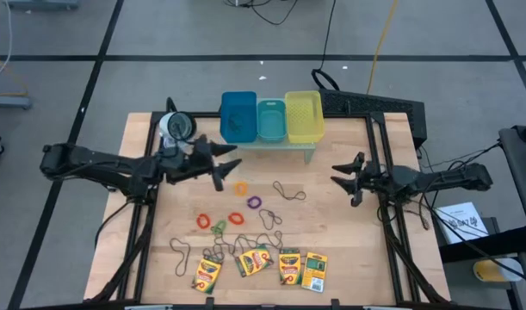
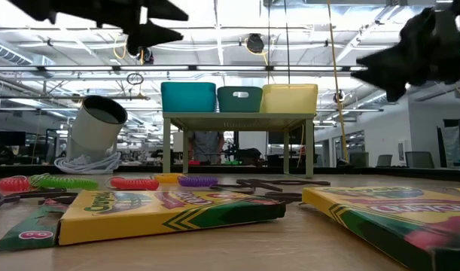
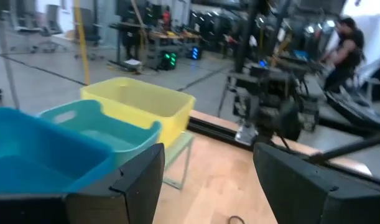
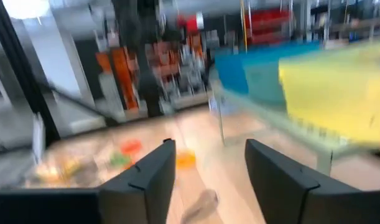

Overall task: Pick & Place Office Desk Supplies
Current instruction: Put the purple rubber band into the blue bin on the shelf

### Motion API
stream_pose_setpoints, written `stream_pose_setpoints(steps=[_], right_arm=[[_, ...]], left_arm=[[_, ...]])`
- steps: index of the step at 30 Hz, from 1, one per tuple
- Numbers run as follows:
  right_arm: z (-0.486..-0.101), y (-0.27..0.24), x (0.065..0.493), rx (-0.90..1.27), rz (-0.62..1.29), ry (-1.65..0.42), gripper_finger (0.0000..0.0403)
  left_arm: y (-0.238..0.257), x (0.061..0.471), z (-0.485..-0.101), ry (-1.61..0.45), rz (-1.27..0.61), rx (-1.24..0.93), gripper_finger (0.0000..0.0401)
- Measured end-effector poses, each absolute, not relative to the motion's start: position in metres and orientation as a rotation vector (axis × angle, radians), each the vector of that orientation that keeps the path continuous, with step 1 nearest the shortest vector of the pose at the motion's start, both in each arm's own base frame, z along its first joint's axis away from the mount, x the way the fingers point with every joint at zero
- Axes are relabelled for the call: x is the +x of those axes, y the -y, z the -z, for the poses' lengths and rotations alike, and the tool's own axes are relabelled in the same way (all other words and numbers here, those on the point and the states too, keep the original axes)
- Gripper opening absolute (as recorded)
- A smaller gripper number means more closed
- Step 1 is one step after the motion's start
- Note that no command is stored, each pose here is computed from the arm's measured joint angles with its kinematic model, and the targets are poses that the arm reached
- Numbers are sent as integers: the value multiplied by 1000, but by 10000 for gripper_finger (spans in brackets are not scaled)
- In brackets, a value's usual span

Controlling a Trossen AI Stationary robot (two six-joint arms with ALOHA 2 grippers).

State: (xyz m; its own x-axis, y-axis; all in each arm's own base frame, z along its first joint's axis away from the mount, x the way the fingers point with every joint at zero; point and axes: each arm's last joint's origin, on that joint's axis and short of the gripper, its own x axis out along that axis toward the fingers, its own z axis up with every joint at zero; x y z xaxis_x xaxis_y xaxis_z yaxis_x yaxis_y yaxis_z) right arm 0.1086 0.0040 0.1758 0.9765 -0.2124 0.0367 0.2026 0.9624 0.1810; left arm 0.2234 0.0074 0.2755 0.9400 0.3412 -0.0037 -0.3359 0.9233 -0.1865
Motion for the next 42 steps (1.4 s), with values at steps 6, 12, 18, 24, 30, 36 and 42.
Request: stream_pose_setpoints(steps=[6,12,18,24,30,36,42], right_arm=[[-174,-7,134,98,226,-143,248],[-146,-9,160,80,179,-335,256],[-125,-9,182,58,119,-430,237],[-118,-7,213,-11,72,-531,232],[-103,-2,236,-34,26,-678,231],[-86,1,238,-26,40,-778,207],[-81,1,235,1,56,-832,129]], left_arm=[[-13,208,-273,84,-448,-200,253],[-18,208,-270,81,-493,-211,253],[-19,211,-267,73,-497,-239,253],[-19,214,-264,58,-499,-250,253],[-19,214,-263,61,-499,-265,253],[-19,214,-263,60,-498,-265,253],[-19,214,-263,58,-499,-263,253]])
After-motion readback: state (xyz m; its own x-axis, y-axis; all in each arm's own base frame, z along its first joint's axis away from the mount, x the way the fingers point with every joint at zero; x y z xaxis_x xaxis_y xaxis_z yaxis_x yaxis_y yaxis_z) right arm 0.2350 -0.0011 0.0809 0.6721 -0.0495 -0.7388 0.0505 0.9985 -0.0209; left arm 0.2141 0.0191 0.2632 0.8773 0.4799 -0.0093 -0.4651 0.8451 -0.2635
